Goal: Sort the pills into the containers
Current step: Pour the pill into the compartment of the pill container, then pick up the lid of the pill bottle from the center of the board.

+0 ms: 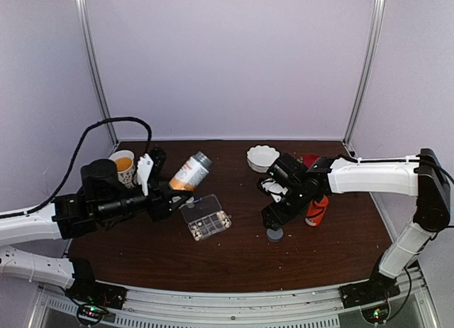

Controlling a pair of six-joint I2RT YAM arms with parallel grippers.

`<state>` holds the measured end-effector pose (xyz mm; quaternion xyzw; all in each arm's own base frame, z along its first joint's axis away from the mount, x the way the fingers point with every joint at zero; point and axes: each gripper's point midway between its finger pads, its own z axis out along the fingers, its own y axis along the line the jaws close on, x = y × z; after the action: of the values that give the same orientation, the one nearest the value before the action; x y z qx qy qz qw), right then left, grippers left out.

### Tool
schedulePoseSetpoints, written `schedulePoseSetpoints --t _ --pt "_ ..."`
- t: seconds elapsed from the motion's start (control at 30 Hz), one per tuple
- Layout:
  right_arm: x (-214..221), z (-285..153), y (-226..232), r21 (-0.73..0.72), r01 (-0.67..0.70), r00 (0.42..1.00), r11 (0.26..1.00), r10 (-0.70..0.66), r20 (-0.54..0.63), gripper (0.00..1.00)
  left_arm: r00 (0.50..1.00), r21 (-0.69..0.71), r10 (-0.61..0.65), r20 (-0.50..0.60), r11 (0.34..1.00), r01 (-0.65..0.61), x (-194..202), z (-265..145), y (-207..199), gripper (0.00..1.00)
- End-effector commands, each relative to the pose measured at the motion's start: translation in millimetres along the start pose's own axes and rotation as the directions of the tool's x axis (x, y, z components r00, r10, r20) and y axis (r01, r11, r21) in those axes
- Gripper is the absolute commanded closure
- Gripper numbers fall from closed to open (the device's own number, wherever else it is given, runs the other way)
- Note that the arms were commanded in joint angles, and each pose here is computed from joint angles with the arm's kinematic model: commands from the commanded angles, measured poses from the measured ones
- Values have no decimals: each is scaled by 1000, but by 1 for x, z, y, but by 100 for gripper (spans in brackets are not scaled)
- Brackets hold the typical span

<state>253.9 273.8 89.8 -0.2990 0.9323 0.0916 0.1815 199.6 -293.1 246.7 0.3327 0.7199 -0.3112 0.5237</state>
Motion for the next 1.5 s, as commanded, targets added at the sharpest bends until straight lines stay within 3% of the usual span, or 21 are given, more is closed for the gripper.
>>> schedulePoseSetpoints --t 0.0,0.17,0.4,0.57,0.8,1.47 --pt "14 15 0 31 19 996 999 -16 -91 19 912 0 114 393 992 -124 -105 -56 -13 100" --pt "21 27 -6 69 13 991 998 -4 -134 21 813 24 160 560 978 -209 -156 -118 -30 100" --pt "24 41 -5 71 2 987 997 9 -161 26 778 18 168 605 974 -224 -153 -138 -31 100" --pt "25 42 -4 68 4 985 998 8 -171 30 775 15 161 611 976 -215 -150 -140 -29 100" --pt "29 43 1 69 22 982 997 -9 -187 26 784 11 167 598 976 -217 -147 -134 -29 100" --pt "28 49 -3 102 32 980 994 -11 -199 45 799 11 172 576 976 -219 -144 -124 -28 100"
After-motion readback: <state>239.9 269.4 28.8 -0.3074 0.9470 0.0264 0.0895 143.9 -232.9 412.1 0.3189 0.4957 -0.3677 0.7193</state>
